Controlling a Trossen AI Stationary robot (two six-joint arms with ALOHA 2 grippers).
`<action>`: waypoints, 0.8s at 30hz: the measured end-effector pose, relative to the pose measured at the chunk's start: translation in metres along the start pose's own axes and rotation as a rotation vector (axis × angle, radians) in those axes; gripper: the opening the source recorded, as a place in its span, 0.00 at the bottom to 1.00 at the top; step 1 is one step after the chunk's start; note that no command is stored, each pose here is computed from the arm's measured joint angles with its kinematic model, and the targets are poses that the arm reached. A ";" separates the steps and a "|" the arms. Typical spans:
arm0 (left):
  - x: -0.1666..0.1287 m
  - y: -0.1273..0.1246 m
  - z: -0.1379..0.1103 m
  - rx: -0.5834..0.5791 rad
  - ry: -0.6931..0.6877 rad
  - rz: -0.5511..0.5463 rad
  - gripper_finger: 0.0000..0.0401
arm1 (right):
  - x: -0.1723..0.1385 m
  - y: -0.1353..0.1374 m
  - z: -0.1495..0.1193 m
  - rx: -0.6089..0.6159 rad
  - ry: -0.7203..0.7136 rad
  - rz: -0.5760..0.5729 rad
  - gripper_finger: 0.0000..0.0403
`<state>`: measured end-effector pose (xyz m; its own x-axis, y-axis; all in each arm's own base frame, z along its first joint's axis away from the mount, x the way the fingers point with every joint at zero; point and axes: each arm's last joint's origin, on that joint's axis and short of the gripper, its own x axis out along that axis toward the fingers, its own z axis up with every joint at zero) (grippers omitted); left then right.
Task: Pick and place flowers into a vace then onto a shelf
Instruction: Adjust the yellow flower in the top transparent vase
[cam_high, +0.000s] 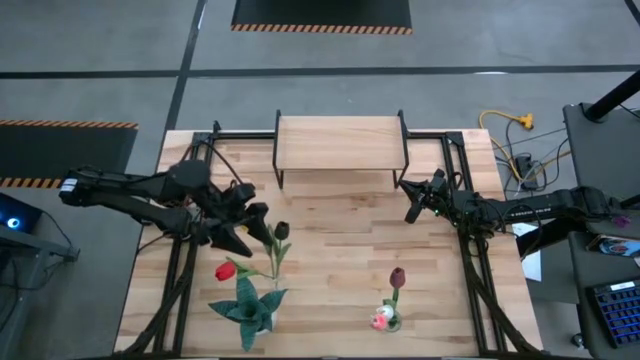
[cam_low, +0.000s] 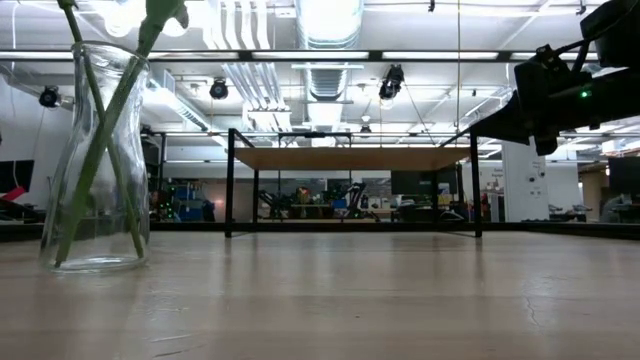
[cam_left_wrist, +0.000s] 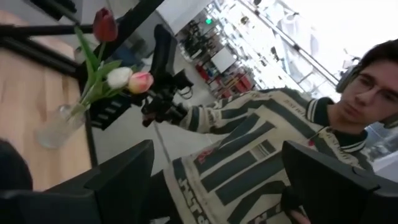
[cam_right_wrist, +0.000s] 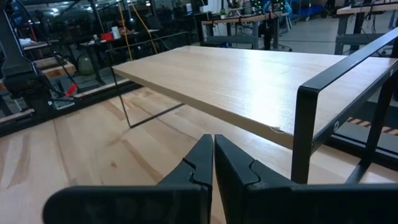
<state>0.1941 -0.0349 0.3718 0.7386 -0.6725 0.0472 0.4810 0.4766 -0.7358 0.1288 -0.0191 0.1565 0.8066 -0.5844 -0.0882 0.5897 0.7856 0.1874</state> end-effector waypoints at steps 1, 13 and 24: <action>0.000 0.001 -0.001 0.004 0.006 0.006 0.84 | 0.000 0.000 0.000 0.000 0.000 0.000 0.02; 0.004 0.008 -0.002 0.140 0.020 0.038 0.84 | 0.000 0.000 0.000 0.003 0.000 0.000 0.02; 0.015 0.022 -0.003 -0.083 0.042 0.079 0.95 | 0.000 0.000 0.000 0.003 0.001 0.001 0.02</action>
<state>0.2144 -0.0363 0.3539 0.7514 -0.6586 -0.0396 0.3806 0.4818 -0.7893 0.1288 -0.0191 0.1564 0.8071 -0.5837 -0.0890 0.5890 0.7854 0.1904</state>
